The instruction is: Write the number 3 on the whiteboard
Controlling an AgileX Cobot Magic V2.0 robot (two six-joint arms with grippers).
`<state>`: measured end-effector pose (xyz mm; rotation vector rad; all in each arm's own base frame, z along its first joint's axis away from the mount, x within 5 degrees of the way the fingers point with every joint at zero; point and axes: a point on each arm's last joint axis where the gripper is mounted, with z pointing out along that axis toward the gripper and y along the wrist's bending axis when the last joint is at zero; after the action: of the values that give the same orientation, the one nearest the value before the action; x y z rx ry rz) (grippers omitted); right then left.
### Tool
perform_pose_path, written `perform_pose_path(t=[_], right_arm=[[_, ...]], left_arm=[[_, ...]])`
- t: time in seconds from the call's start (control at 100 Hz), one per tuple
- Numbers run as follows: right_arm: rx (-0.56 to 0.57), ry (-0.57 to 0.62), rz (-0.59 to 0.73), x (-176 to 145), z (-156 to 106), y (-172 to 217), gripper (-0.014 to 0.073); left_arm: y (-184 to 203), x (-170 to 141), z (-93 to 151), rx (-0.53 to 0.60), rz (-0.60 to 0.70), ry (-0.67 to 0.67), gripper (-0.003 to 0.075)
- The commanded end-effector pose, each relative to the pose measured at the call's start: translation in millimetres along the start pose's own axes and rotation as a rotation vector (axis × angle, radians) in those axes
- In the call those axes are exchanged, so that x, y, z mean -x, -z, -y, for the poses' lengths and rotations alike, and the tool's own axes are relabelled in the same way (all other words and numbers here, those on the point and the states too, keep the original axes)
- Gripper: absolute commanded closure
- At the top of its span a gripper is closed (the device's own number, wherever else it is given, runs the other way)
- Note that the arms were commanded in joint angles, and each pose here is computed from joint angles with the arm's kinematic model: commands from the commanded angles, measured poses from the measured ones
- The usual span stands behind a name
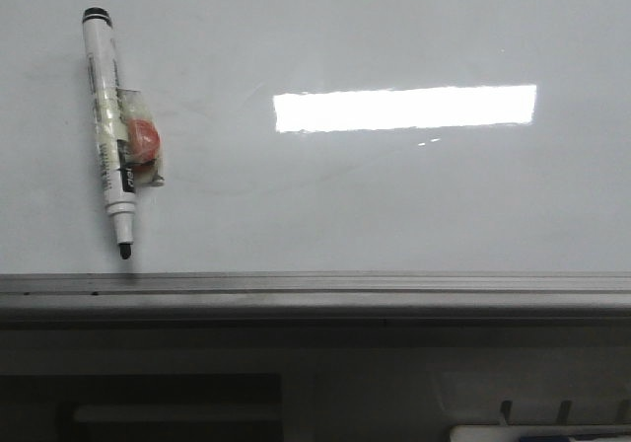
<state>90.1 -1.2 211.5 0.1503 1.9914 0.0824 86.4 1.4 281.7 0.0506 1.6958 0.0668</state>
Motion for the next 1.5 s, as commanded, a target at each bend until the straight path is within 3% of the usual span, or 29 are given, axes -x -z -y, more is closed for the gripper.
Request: perform_pose_path(t=[0.0, 0.18, 0.33, 0.51, 0.64, 0.79, 1.05, 1.49], right_arm=[[0.005, 0.0, 0.077, 16.0, -1.6, 0.3, 0.0656], [0.008, 0.0, 0.135, 23.1, -2.1, 0.9, 0.0656], [0.009, 0.002, 0.12, 27.9, -3.1, 3.1, 0.0656], [0.01, 0.007, 0.082, 35.1, -4.7, 7.4, 0.0656], [0.011, 0.007, 0.081, 35.8, -4.9, 7.7, 0.0656], [0.011, 0.007, 0.081, 35.8, -4.9, 7.7, 0.0656], [0.011, 0.007, 0.087, 36.4, -4.9, 7.8, 0.0656], [0.011, 0.007, 0.09, 36.7, -4.9, 7.8, 0.0656]], left_arm=[[-1.9, 21.2, 1.9, -0.03, 0.144, 0.044, 0.0264], [-11.7, 20.8, 15.0, -0.155, 0.12, 0.037, 0.0256], [-18.7, 27.1, 46.8, -0.418, 0.178, 0.057, 0.0258], [-23.1, 20.2, 82.7, -0.64, 0.036, 0.298, 0.026], [-24.3, 15.2, 104.9, -0.736, -0.008, 0.308, 0.026], [-31.9, 2.7, 120.7, -0.735, -0.136, 0.388, 0.026], [-41.7, -18.6, 140.0, -0.726, -0.276, 0.35, 0.026], [-54.2, -28.9, 149.2, -0.684, -0.282, 0.339, 0.026]])
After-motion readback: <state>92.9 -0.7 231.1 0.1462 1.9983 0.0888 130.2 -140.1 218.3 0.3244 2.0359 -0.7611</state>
